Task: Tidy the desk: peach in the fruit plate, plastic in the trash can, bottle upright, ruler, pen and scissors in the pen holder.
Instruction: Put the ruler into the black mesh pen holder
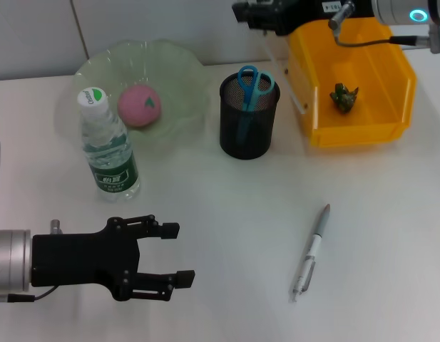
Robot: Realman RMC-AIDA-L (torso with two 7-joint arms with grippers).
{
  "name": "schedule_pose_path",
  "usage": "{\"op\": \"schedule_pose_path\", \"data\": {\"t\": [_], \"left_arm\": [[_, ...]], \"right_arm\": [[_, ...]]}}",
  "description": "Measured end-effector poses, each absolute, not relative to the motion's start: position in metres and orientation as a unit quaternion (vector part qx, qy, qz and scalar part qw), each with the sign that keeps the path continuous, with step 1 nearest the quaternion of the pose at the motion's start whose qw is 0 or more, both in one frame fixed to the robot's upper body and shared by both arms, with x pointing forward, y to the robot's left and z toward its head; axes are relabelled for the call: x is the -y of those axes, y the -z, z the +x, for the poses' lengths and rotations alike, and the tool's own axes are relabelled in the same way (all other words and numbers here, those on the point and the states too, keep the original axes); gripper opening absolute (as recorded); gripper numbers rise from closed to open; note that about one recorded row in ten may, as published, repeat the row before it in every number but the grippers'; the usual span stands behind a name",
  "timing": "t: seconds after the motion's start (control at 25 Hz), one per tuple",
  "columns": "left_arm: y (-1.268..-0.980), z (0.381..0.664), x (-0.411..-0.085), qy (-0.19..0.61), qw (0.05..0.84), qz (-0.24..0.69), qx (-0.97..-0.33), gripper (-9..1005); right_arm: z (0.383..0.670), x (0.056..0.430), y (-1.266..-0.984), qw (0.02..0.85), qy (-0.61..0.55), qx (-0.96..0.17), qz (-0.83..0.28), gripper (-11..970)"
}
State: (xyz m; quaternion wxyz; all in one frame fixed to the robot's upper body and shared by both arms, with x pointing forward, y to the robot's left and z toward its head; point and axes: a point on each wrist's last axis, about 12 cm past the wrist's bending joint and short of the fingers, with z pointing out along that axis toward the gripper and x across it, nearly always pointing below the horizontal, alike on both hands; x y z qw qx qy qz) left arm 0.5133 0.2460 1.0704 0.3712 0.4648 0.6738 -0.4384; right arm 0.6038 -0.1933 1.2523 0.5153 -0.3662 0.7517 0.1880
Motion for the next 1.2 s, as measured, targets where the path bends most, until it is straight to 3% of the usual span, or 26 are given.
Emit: {"op": "schedule_pose_path", "data": {"t": [0.44,1.2], "left_arm": [[-1.075,0.519,-0.243,0.437,0.376,0.467,-0.67,860],[-1.078,0.524,-0.239,0.442,0.37,0.464,-0.673,859]], "right_arm": [[0.626,0.186,-1.219,0.578,-0.212,-0.716,-0.331,377],[0.625,0.198,-1.166,0.658,-0.259,-0.646,-0.288,377]]}}
